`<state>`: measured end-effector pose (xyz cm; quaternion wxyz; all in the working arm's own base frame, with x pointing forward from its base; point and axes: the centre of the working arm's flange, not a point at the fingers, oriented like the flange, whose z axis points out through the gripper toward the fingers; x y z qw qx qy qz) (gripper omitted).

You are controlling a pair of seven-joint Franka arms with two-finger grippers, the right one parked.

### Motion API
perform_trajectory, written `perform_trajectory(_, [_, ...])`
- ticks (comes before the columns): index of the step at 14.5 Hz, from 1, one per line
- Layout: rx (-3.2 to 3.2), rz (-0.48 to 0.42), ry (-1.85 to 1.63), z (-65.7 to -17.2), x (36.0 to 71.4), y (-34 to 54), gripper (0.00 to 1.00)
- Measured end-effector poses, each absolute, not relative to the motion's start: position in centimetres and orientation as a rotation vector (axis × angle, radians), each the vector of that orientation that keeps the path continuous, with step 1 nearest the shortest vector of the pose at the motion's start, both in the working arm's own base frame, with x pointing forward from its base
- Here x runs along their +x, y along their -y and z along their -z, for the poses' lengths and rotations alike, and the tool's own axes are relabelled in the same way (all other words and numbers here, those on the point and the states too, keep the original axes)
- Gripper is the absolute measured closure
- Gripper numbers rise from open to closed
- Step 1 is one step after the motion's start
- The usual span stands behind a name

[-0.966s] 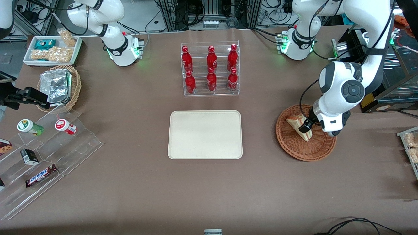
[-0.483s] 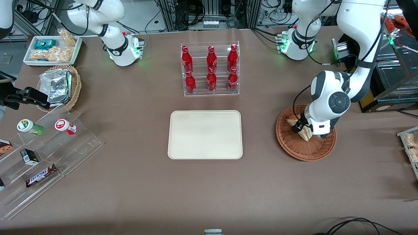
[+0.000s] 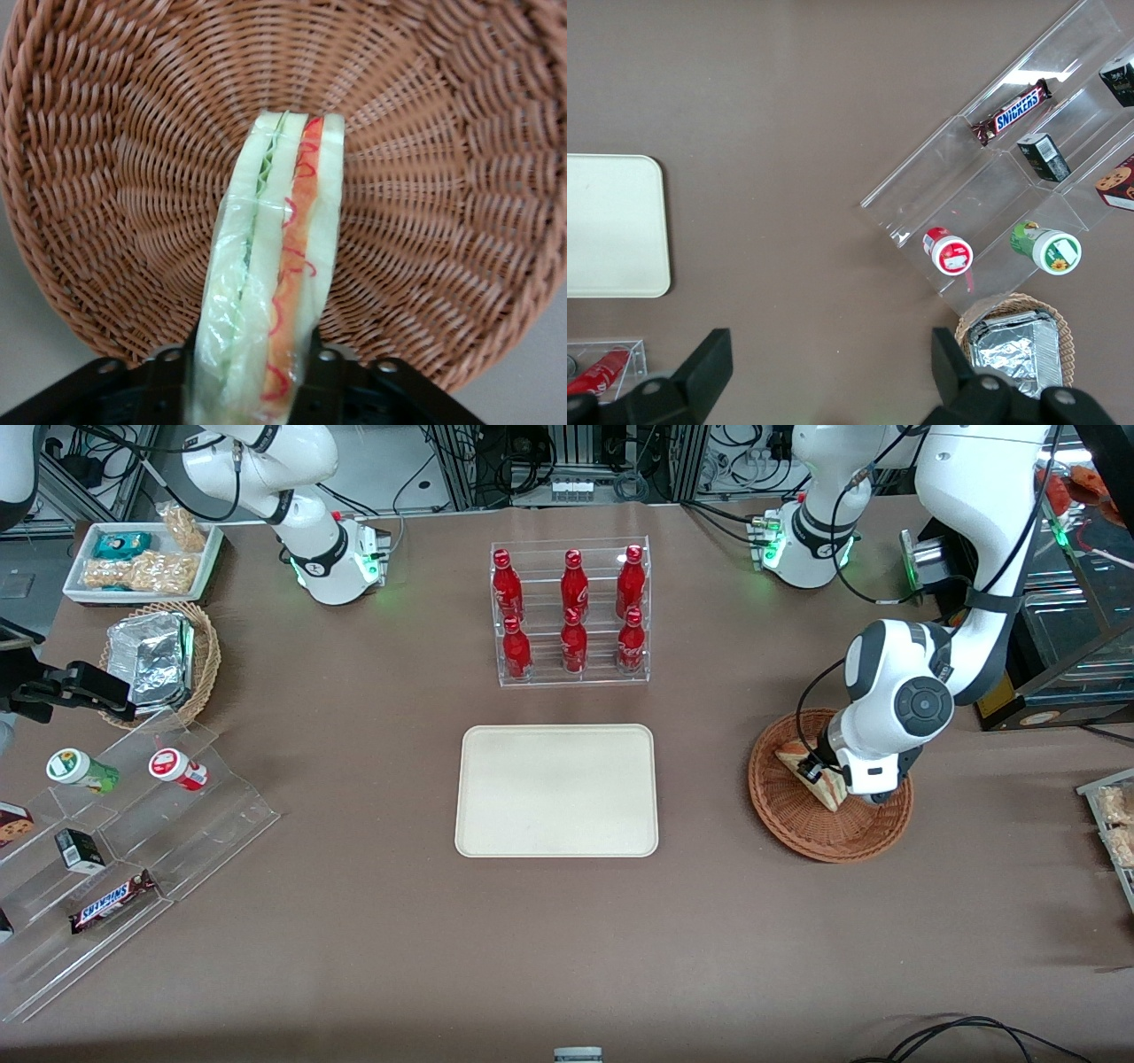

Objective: Place sandwich from basket to tray
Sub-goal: 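Lift the sandwich and carry it over the cream tray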

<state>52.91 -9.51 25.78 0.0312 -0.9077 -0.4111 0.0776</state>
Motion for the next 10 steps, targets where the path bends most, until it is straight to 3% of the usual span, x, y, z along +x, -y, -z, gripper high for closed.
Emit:
perform_trajectory(2, [-2.816,-0.228,1.233,-27.8,53.3,9.4,0.79])
perform_trajectory(5, [-2.852,-0.201,1.162,-34.9,54.7,11.0,0.81])
perform_trajectory(7, [-2.933,-0.133,1.022,-39.7,55.4,16.6,0.81])
perform_trajectory(10, [-3.021,-0.044,0.656,-40.9,53.2,28.8,0.81])
